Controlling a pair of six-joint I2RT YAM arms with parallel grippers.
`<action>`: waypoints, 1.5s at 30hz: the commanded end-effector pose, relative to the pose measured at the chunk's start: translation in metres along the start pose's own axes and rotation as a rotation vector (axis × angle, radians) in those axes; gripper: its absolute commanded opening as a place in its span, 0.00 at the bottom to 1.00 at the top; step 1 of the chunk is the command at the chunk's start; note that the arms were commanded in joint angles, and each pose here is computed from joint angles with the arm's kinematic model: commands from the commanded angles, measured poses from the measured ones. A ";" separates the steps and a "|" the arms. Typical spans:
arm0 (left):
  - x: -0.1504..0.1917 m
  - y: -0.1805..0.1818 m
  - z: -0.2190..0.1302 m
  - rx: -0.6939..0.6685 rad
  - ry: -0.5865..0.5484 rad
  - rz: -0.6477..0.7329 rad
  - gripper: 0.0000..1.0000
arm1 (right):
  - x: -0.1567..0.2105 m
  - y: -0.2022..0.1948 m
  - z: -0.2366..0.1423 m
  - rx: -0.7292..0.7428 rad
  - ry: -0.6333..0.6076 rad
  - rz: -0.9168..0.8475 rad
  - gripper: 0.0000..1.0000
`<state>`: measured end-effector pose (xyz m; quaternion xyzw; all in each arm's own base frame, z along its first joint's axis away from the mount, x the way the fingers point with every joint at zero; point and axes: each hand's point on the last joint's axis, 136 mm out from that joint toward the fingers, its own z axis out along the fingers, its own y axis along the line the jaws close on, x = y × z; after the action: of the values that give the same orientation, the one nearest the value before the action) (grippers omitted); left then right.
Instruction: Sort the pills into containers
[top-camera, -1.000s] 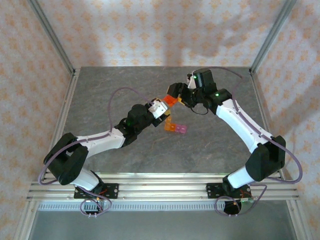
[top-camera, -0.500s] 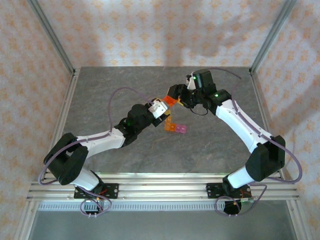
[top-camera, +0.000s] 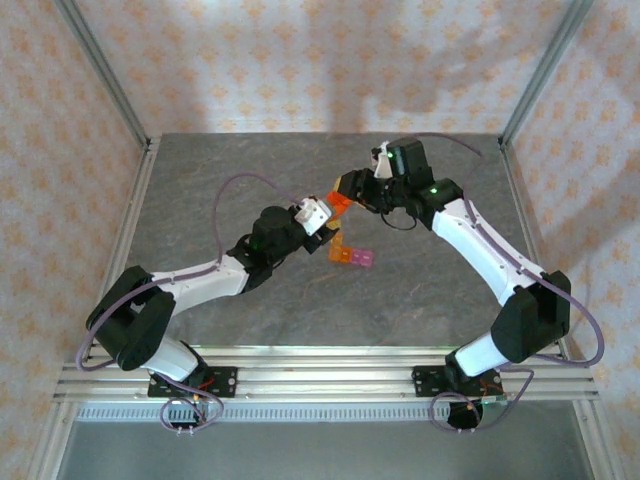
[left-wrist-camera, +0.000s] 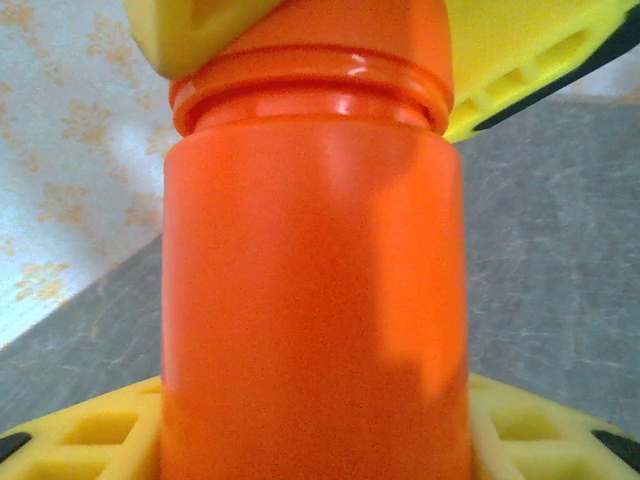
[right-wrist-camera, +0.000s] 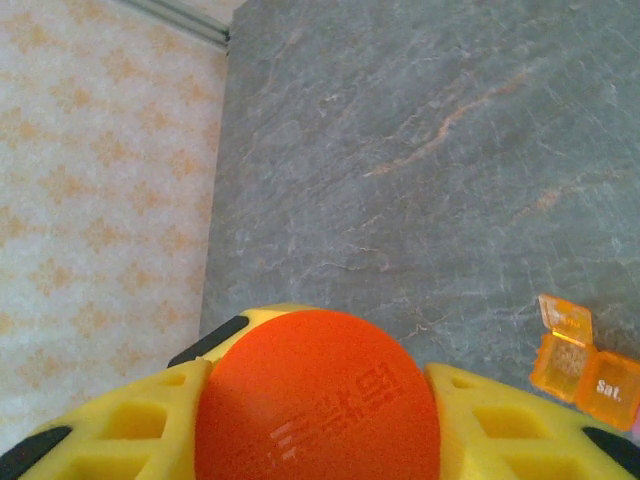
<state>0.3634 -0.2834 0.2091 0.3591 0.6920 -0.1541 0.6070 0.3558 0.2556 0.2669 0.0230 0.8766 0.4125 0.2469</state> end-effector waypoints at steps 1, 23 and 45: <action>-0.032 -0.010 -0.023 0.124 -0.108 -0.118 0.00 | -0.027 0.021 -0.030 -0.081 -0.120 -0.279 0.37; -0.028 0.006 -0.050 0.040 -0.115 -0.153 0.00 | -0.029 -0.116 -0.007 0.336 -0.132 -0.101 0.40; -0.008 0.027 -0.042 -0.092 -0.067 -0.227 0.00 | -0.007 -0.278 0.026 0.898 -0.057 0.128 0.46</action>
<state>0.3419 -0.2450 0.2167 0.2702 0.7264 -0.2039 0.5981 0.4082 0.1042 0.0498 0.1684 0.9647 0.0398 0.1986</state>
